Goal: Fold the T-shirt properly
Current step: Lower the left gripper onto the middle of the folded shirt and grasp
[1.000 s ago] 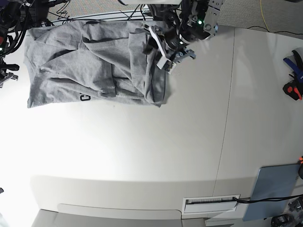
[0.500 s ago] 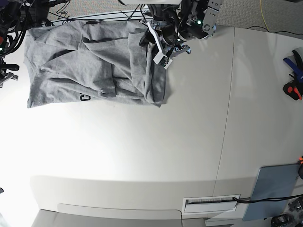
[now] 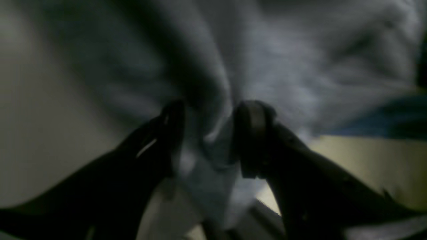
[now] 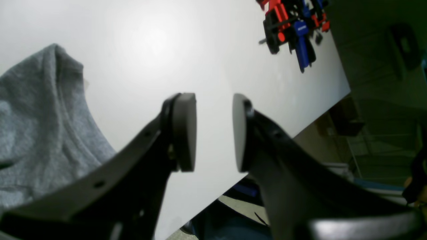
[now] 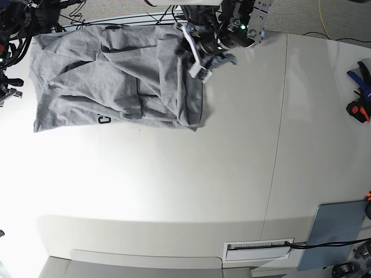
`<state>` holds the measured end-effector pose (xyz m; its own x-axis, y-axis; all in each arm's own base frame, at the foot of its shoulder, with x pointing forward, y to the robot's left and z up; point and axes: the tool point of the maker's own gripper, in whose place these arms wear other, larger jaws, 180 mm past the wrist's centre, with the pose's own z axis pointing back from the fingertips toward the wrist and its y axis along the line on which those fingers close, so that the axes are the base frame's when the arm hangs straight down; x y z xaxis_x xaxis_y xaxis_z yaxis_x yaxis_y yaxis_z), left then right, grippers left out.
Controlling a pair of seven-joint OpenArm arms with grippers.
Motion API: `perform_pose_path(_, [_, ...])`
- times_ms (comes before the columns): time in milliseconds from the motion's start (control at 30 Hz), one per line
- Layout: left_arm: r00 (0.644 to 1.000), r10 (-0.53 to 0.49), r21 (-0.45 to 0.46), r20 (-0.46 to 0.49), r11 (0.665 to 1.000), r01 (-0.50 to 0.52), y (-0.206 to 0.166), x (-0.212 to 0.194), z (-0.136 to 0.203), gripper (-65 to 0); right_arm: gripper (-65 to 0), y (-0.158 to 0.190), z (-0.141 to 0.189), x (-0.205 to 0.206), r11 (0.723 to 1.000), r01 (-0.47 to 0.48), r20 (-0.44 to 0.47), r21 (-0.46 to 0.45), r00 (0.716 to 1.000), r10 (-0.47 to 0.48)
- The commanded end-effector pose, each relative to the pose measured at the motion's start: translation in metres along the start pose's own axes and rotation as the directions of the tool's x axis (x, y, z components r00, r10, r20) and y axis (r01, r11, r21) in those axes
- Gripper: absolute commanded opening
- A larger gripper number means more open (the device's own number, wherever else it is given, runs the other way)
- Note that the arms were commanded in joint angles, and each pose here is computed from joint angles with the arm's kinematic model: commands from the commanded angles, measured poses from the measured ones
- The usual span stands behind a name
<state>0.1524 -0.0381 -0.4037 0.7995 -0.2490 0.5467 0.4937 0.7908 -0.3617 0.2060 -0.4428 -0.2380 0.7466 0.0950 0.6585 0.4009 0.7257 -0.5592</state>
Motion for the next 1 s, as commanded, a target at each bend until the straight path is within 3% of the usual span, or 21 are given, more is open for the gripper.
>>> perform_pose_path(0, [0.999, 0.004, -0.029, 0.035, 1.000, -0.003, -0.008, 0.008, 0.002, -37.8, -46.4, -0.011, 0.003, 0.013, 1.000, -0.005, 0.042, -0.031, 0.999, 0.007])
perform_pose_path(200, [0.997, 0.042, -0.235, 0.068, 0.972, -0.025, -0.045, 0.016, 0.007, -37.8, -46.4, -0.011, 0.003, 0.013, 1.000, -0.005, 0.041, -0.031, 0.999, 0.006])
perform_pose_path(367, [0.999, 0.022, -0.152, 0.037, 0.988, -0.016, -0.030, 0.009, 0.003, -37.8, -46.4, -0.011, 0.003, 0.013, 1.000, -0.006, 0.040, -0.031, 0.999, 0.007])
perform_pose_path(533, [0.999, 0.030, -0.151, 0.011, 0.988, -0.028, -0.028, 0.001, -0.001, -37.8, -46.4, -0.011, 0.003, 0.012, 1.000, -0.006, 0.036, -0.031, 0.999, 0.007])
perform_pose_path(700, [0.995, 0.092, -0.250, -0.022, 0.964, -0.095, -0.044, -0.008, -0.005, -37.8, -46.4, -0.011, 0.003, 0.012, 1.000, -0.006, 0.035, -0.031, 0.999, 0.007])
perform_pose_path(800, [0.995, 0.095, -0.256, -0.013, 0.962, -0.095, -0.045, -0.006, -0.006, -37.8, -46.4, -0.011, 0.003, 0.012, 1.000, -0.005, 0.035, -0.031, 0.999, 0.006])
perform_pose_path(867, [0.995, 0.097, -0.257, -0.006, 0.962, -0.095, -0.045, -0.005, -0.006, -40.3, -46.4, -0.011, 0.003, 0.012, 1.000, -0.006, 0.036, -0.031, 0.999, 0.007])
perform_pose_path(967, [0.995, 0.102, -0.263, -0.002, 0.960, -0.099, -0.046, -0.004, -0.005, -55.5, -46.4, -0.011, 0.003, 0.012, 1.000, -0.006, 0.036, -0.031, 0.999, 0.007])
